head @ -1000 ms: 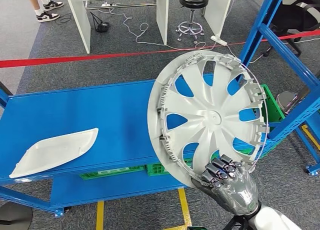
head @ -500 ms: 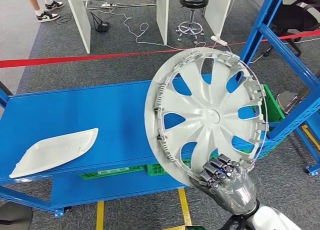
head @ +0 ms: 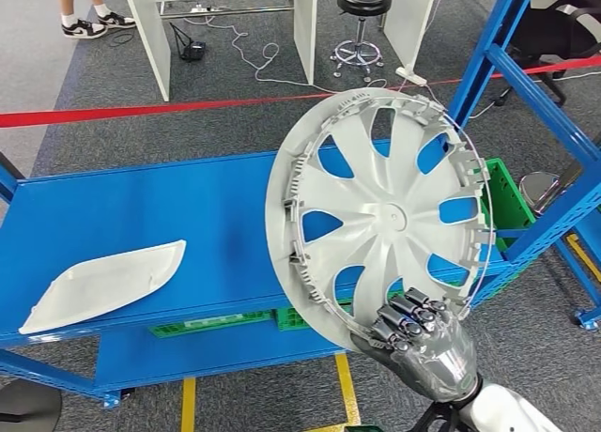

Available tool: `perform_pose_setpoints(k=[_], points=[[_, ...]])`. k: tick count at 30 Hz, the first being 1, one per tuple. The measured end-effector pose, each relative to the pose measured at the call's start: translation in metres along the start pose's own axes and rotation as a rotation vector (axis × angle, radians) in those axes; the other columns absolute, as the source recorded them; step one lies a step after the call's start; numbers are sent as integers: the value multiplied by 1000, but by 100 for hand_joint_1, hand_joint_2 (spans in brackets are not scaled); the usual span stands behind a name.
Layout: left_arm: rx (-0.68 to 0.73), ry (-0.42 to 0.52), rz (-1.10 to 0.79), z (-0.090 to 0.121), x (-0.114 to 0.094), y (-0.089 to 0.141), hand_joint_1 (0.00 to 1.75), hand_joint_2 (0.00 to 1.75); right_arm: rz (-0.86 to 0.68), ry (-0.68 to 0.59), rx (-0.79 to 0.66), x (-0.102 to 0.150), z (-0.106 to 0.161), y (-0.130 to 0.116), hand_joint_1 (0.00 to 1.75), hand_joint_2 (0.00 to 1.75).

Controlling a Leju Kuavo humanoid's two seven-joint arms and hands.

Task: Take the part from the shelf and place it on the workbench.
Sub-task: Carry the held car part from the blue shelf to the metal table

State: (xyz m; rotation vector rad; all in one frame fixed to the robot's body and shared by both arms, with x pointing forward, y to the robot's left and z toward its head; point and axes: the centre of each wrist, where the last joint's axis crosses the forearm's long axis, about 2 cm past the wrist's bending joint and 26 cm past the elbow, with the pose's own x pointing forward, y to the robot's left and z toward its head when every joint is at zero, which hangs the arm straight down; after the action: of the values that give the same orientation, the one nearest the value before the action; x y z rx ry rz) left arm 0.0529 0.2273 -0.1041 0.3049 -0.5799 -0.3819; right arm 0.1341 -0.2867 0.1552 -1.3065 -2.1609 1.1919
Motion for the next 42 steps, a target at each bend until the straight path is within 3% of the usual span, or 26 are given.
perform_pose_setpoints(k=[42], points=[[23, 0, 0, -3, 2, 4, 0, 175, -72, 55, 14, -6, 3, 7, 175, 175]])
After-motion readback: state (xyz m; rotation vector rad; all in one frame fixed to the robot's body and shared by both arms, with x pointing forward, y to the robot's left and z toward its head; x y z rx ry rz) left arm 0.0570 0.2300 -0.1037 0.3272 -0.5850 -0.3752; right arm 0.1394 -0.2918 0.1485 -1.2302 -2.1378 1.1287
